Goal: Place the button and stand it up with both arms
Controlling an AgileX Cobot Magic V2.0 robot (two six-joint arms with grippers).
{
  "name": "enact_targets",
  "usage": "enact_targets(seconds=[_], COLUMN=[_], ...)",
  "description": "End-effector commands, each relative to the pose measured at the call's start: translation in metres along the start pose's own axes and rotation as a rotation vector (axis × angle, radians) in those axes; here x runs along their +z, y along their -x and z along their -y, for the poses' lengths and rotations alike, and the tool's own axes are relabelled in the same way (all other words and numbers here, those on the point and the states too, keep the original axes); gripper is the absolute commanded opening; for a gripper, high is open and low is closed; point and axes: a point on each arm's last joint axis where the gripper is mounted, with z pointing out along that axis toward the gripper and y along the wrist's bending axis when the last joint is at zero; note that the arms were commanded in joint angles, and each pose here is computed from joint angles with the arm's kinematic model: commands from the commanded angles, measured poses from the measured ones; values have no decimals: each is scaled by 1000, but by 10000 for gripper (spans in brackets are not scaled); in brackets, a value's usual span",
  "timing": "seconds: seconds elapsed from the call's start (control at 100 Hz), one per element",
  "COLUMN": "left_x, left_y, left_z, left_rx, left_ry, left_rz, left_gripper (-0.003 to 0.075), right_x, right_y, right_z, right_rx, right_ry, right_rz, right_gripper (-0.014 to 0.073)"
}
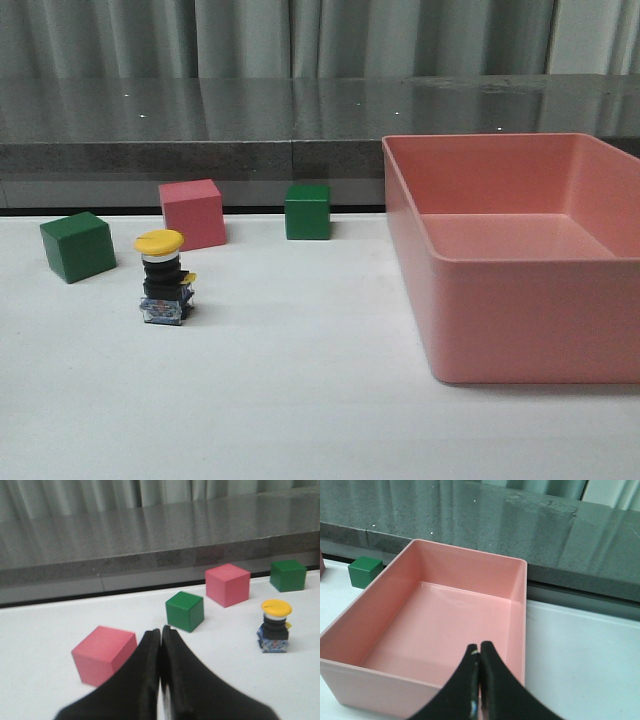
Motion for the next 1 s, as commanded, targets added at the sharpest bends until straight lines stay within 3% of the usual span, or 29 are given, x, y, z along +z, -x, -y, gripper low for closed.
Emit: enact_targets(seconds=[0.0, 0.35, 0.99], left_x=[-4, 3, 3], left_y=[10, -14, -15], left_z=[-3, -2, -2], left_rx=[-48, -68, -69], left_ry=[43, 58, 58], left_rz=[123, 56, 47], left_gripper=[-20, -20, -20], right_x=[-2, -2, -1], right_y=[14, 14, 12], right_z=[3, 3, 3], right_rx=[9, 9, 8], right_ry=[-29, -29, -28], right_rz=[89, 89, 82], right_gripper=[-76, -76, -76])
